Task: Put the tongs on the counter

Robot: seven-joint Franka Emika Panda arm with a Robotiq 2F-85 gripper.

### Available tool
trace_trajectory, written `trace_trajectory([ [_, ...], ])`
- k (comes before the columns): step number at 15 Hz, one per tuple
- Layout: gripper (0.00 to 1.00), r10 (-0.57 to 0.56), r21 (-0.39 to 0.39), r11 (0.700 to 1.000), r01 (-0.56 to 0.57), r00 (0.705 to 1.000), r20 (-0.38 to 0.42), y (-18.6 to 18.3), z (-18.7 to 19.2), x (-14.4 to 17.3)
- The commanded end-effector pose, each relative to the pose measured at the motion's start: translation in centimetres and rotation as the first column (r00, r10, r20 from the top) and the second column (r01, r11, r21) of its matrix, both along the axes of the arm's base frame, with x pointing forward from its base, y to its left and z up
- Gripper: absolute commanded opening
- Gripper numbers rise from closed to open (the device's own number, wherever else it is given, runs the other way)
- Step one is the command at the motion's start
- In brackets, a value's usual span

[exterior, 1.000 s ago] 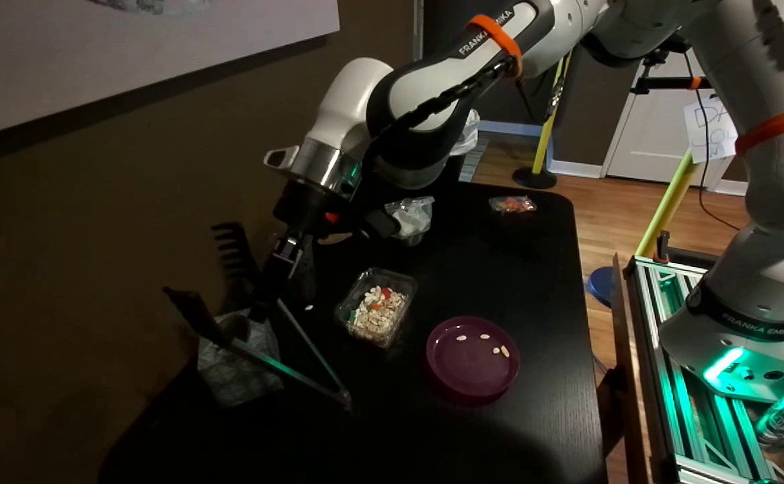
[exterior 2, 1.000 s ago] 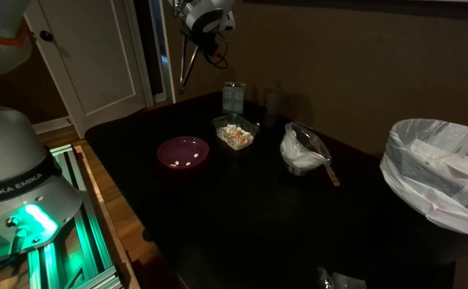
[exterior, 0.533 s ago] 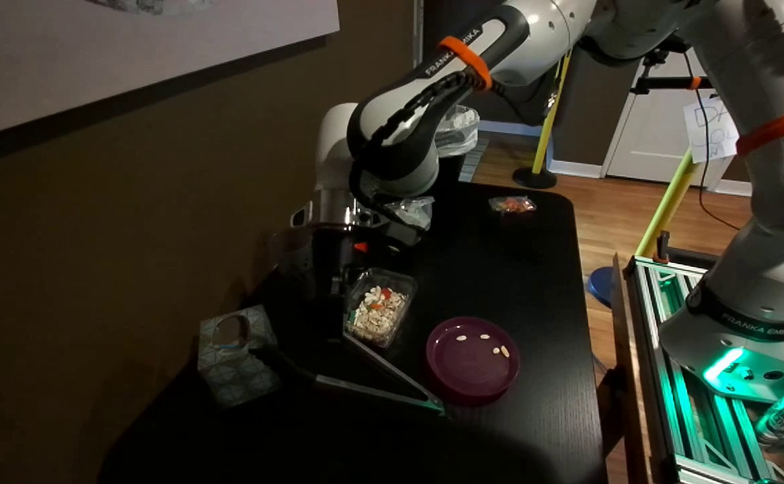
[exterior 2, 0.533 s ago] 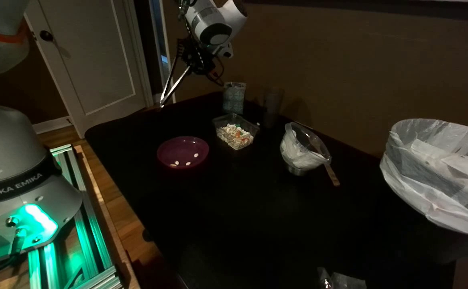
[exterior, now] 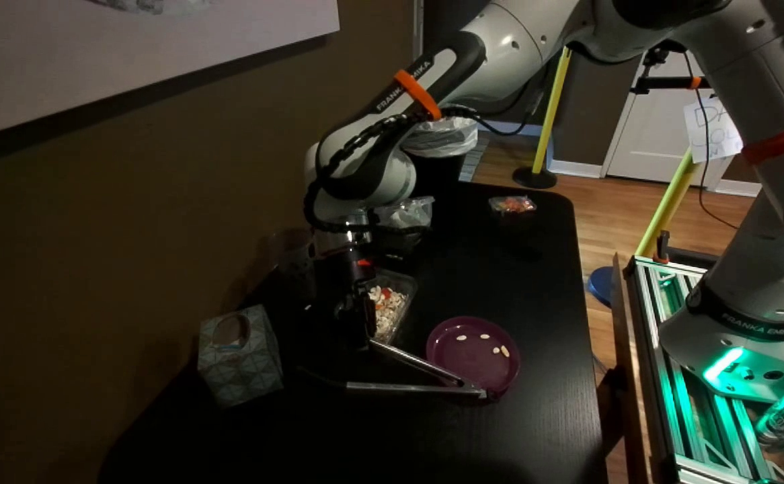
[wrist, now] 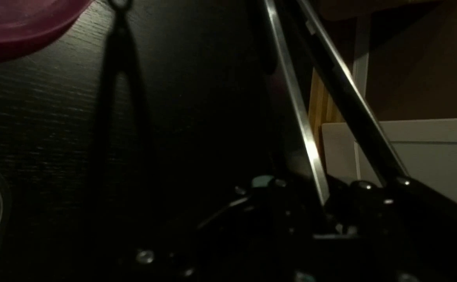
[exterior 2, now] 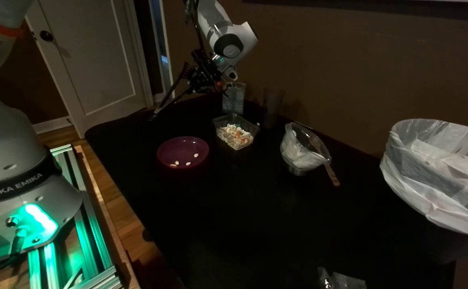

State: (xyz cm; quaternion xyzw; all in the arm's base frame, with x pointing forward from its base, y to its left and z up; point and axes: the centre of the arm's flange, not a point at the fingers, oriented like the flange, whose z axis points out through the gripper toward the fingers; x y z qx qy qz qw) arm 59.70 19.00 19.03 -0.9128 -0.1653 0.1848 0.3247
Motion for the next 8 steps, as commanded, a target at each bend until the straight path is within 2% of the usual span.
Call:
trace_trajectory([
  [1, 0.05, -0.015, 0.012, 1.000, 0.015, 1.000, -0.003, 0.2, 0.0, 0.4],
  [3, 0.05, -0.030, 0.031, 0.999, 0.029, 1.000, 0.003, 0.6, 0.2, 0.9],
  [5, 0.01, -0.040, 0.018, 0.999, 0.041, 0.998, -0.046, 1.0, -0.9, 1.2],
  [8, 0.01, -0.110, -0.154, 0.984, 0.090, 0.985, -0.132, 1.6, -4.1, 1.1],
])
